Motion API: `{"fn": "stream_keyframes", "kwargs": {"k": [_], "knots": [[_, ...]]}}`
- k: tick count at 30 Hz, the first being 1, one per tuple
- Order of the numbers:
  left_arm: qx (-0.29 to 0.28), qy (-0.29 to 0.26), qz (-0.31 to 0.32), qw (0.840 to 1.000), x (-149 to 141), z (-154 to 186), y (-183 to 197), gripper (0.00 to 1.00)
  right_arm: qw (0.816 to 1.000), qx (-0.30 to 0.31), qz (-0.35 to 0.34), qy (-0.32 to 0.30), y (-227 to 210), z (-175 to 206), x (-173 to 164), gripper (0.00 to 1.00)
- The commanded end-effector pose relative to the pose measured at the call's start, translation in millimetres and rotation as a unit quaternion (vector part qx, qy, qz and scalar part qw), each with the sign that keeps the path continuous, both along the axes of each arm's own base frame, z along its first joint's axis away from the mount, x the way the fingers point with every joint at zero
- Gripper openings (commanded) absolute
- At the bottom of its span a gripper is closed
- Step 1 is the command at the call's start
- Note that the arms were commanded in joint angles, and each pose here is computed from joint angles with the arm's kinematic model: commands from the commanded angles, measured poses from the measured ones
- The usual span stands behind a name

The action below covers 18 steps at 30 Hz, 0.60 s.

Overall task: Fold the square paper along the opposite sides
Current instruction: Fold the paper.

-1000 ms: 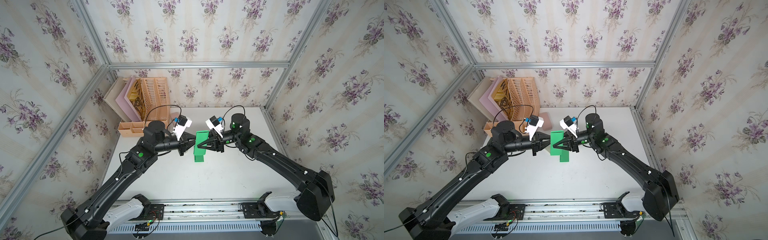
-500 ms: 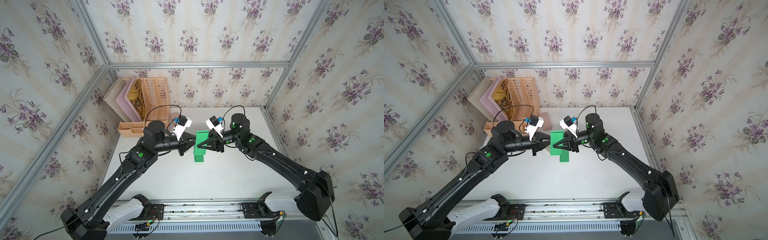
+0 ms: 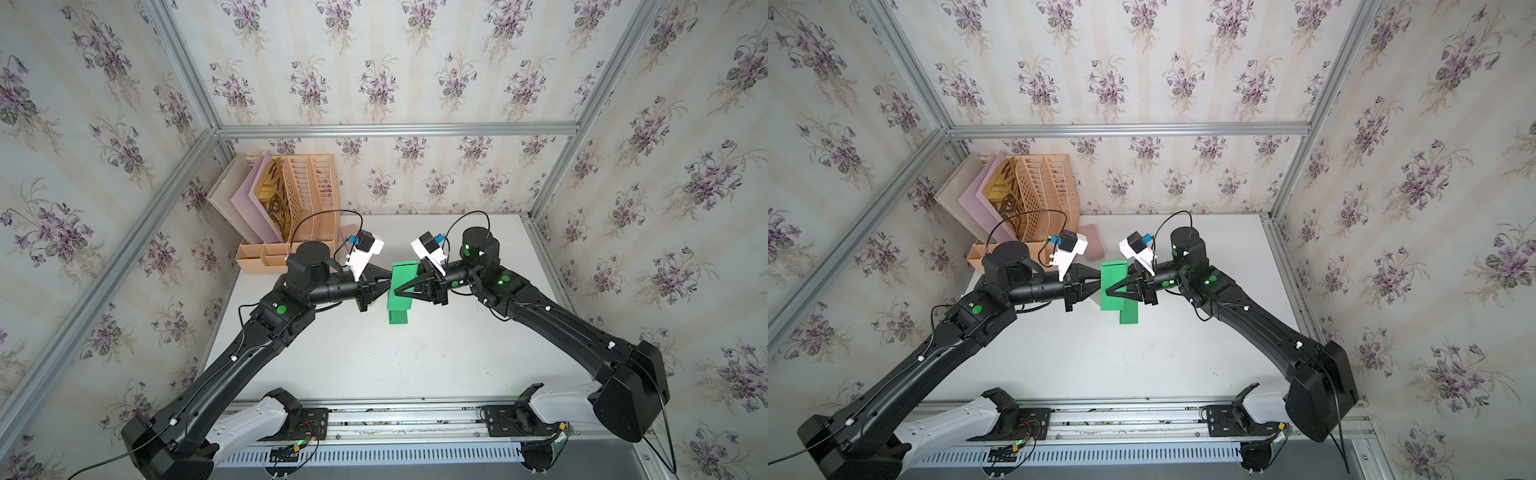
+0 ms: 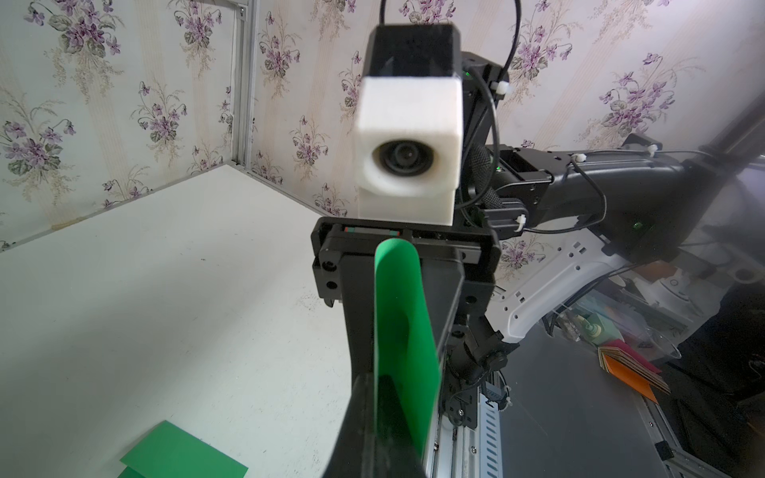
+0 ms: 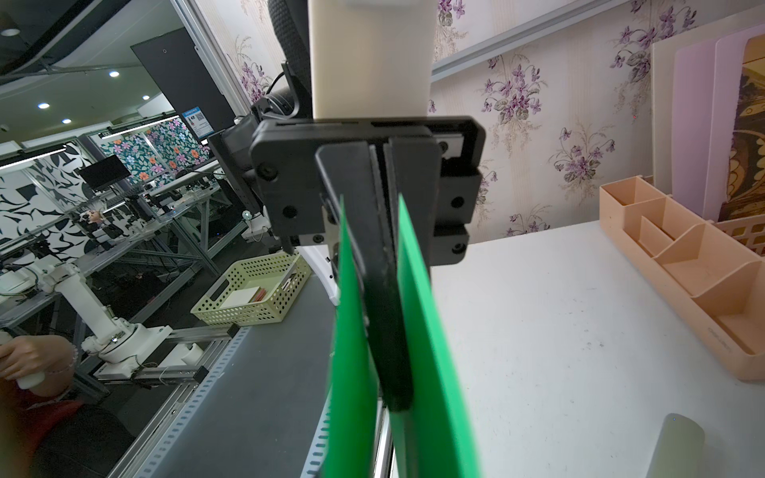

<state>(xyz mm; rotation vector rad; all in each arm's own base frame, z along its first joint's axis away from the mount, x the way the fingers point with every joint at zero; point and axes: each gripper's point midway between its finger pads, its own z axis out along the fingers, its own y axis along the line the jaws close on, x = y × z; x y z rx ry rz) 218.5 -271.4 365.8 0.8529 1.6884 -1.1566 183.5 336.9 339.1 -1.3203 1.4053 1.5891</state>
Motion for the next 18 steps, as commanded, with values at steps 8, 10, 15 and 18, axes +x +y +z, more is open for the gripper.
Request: {"fn": "stream_keyframes", "kwargs": {"k": [8,10,15,18], "knots": [[0.001,-0.007,0.0,1.0,0.1,-0.3,0.3,0.0,1.0,0.005,0.003,-0.007,0.9,2.5,-0.2,0.15],[0.002,-0.007,0.0,1.0,-0.2,-0.7,0.5,0.0,1.0,0.005,0.003,-0.007,1.0,2.5,-0.3,0.15],[0.001,-0.008,0.0,1.0,0.0,-0.4,0.6,0.0,1.0,0.003,0.004,-0.005,1.9,1.1,-0.5,0.15],[0.002,-0.008,0.0,1.0,0.1,-0.6,0.6,0.0,1.0,0.003,0.004,-0.005,2.0,1.3,-0.7,0.15]]}}
